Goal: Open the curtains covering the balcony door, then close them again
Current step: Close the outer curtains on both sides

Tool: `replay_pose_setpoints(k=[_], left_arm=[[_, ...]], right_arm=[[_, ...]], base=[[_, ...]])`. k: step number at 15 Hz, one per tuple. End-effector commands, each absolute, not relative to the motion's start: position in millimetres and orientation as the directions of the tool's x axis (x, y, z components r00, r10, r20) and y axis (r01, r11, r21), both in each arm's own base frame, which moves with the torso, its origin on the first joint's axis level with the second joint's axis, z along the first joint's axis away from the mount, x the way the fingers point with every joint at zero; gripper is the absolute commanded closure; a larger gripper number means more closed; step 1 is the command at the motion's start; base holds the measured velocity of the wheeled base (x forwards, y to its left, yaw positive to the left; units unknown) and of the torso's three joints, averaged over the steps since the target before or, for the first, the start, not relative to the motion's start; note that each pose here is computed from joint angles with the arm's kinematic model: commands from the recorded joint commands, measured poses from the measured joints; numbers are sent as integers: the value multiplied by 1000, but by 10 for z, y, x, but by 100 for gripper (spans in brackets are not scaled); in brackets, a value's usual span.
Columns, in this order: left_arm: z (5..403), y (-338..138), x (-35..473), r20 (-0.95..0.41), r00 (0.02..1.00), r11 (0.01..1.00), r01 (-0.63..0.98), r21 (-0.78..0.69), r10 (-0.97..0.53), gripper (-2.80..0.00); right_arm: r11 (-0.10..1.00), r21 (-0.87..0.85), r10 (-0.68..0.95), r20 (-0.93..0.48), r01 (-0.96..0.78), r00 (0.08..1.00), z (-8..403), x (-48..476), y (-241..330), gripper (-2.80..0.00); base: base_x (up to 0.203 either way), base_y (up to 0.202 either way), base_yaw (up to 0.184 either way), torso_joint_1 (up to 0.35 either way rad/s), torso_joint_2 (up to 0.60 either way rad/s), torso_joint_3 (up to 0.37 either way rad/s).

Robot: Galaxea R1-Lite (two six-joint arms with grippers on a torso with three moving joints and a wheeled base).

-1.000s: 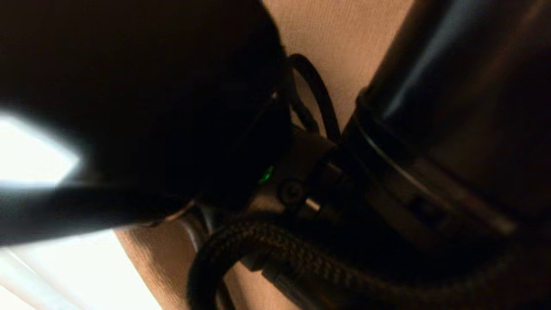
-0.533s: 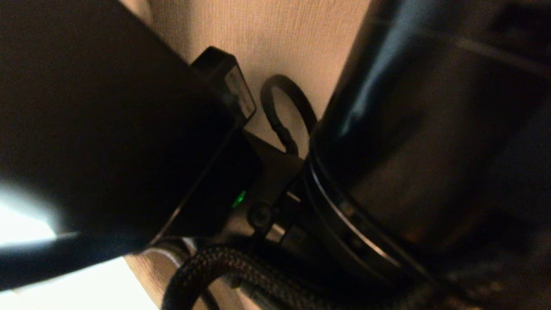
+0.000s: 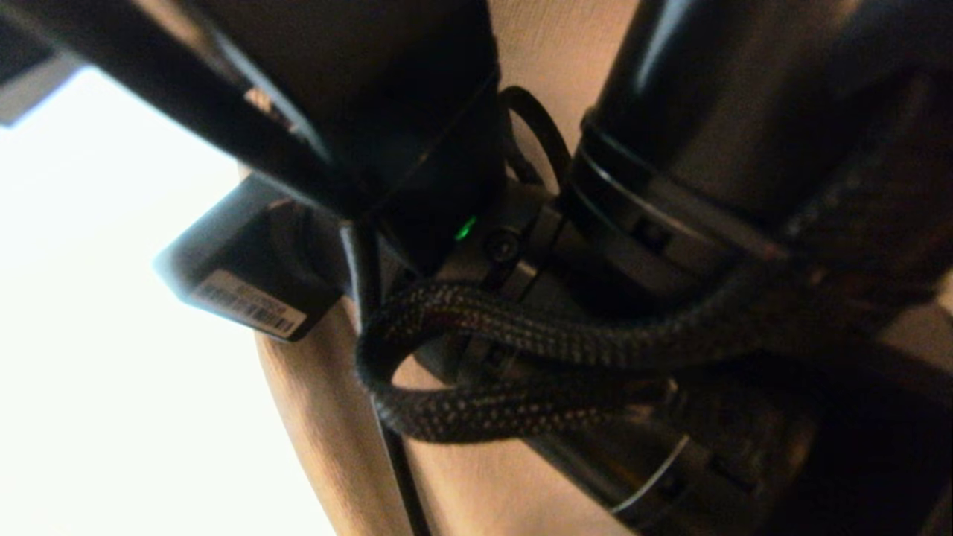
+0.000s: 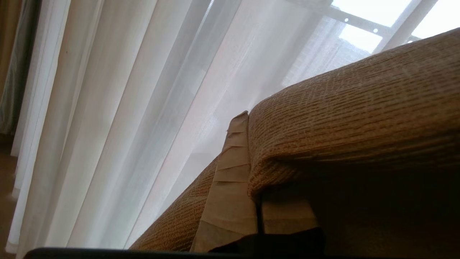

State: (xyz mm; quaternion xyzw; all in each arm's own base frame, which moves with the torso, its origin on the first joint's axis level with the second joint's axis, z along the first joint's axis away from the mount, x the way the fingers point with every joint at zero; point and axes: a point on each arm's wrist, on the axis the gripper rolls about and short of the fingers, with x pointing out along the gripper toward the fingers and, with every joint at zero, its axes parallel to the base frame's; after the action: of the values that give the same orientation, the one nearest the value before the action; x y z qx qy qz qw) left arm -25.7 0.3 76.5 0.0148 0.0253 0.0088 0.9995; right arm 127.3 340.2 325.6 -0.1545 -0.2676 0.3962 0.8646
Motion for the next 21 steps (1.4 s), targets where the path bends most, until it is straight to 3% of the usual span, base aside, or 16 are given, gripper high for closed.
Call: replay_pose_setpoints(k=[1,4,5,21], left_arm=[[764,3,-257,-51,999,999,-17,30,18,0],[764,3,-257,-51,999,999,-17,30,18,0],[764,3,-257,-51,999,999,-17,30,19,0],[764,3,-257,-51,999,999,-18,30,20,0]], right_arm=[[672,-445,740,369,-592,563,3408,1344,3281,0],[692,-403,721,367,-599,587,3485,1441,3212,0],[699,-391,715,361,-598,599,3504,1483,3183,-280],[820,-252,572,341,-514,746,3612,1847,2362,-280]], base=[[0,0,0,0,0,0],[0,0,0,0,0,0],[0,0,0,0,0,0],[0,0,0,0,0,0]])
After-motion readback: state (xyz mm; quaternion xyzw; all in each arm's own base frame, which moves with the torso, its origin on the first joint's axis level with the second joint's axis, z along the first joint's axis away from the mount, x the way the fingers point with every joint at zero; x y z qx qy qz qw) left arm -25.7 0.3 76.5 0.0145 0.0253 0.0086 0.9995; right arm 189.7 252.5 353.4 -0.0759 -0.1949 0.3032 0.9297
